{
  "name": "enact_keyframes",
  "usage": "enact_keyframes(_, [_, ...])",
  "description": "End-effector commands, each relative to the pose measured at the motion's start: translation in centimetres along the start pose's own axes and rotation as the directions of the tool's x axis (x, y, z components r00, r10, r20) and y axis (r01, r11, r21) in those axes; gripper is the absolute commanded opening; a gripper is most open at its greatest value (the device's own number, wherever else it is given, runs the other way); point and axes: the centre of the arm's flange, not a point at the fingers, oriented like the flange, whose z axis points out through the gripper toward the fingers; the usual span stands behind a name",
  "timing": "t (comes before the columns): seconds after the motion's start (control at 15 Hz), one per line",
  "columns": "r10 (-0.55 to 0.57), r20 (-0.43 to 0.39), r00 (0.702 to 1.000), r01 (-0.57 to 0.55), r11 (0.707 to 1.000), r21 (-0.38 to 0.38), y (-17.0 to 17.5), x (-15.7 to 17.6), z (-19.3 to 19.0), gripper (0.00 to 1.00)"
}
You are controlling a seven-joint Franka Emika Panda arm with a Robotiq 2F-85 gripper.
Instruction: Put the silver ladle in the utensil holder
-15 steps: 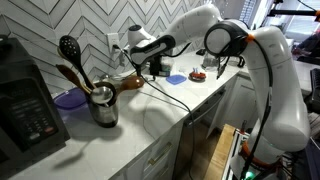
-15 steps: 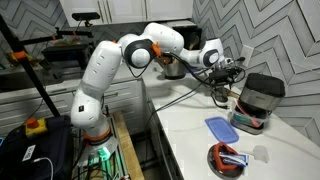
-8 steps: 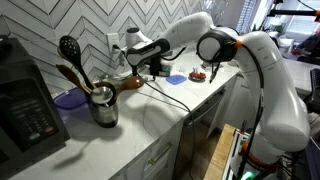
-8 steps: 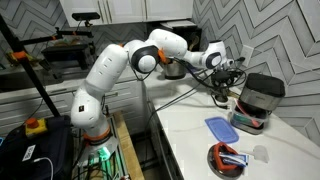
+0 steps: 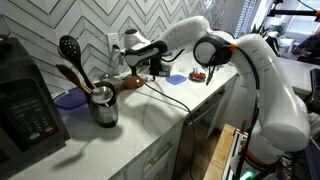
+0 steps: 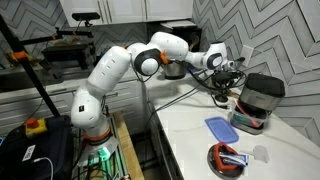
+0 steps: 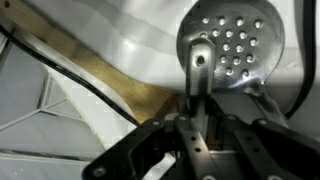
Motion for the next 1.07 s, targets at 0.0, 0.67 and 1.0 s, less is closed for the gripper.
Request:
enact_keyframes(0.0, [0.009,0.017,1.0,-0.009,1.0,-0.006,0.4,-0.5,-1.5,0.06])
enact_keyframes(0.67, [-0.157,-0.014,0.987,0.157,0.987,-0.025,-2.1,-10.6,-11.3,0.06])
enact_keyframes(1.0, [-0.147,0.015,0.989,0.147,0.989,-0.015,-5.0,-15.7,-14.4,0.06])
